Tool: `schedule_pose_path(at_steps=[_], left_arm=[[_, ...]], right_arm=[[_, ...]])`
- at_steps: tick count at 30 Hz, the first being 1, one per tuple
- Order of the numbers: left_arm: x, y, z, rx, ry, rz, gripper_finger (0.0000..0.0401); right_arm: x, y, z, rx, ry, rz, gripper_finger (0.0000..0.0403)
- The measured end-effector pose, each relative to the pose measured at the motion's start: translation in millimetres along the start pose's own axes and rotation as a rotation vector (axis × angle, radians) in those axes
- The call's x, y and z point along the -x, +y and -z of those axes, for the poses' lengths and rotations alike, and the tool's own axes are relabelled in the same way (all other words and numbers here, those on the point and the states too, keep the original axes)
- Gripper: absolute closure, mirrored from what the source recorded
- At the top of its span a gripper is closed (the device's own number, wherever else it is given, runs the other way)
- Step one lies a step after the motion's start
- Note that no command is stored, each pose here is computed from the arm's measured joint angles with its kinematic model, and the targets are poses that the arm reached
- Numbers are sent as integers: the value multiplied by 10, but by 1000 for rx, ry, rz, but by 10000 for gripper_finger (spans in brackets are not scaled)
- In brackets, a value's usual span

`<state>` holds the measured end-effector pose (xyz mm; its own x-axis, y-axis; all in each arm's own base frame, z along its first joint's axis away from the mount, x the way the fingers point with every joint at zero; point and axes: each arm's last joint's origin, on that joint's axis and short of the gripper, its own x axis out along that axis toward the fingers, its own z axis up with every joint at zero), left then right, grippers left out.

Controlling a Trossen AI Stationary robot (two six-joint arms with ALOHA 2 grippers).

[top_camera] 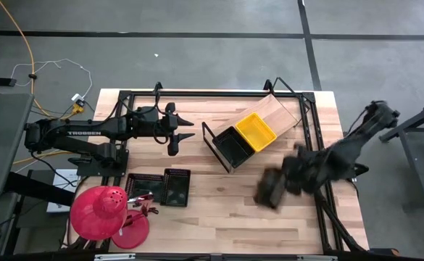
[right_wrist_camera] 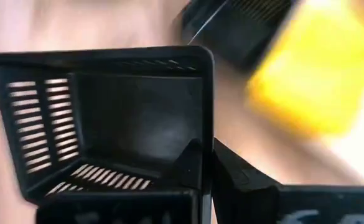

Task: Stack baskets on shelf by color
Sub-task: Put the black bin on the shelf

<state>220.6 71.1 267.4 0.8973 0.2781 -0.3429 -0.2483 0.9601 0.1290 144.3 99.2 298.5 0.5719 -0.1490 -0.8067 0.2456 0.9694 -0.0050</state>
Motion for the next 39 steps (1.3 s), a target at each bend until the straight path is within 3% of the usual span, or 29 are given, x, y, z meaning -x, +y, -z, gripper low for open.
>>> schedule_pose_path(at_steps=[2,5,9,11,16,26,34,39], left_arm=[[0,0,1,0,1,0,233],[0,-1,1,0,0,2,233],[0,-1,1,0,1,2,233],[0,-1,1,0,1,2,233],[0,-1,1,-28,1,2,233],[0,1,-2,-30,-1,-4,233],[0,16,0,-35,5,-50,233],[0,16,0,-45,6,-50,233]], right_arm=[[190,-206,-152,-118,-183,107,401],[415,-521,-255,-388,-455,304,401],[496,-846,-164,-633,-644,519,402],[425,-936,-88,-735,-654,560,402],[105,-1012,90,-841,-592,633,402],[-573,-1044,546,-1112,-781,671,402],[-774,-1105,739,-1246,-787,710,403],[-832,-1142,747,-1295,-669,768,403]])
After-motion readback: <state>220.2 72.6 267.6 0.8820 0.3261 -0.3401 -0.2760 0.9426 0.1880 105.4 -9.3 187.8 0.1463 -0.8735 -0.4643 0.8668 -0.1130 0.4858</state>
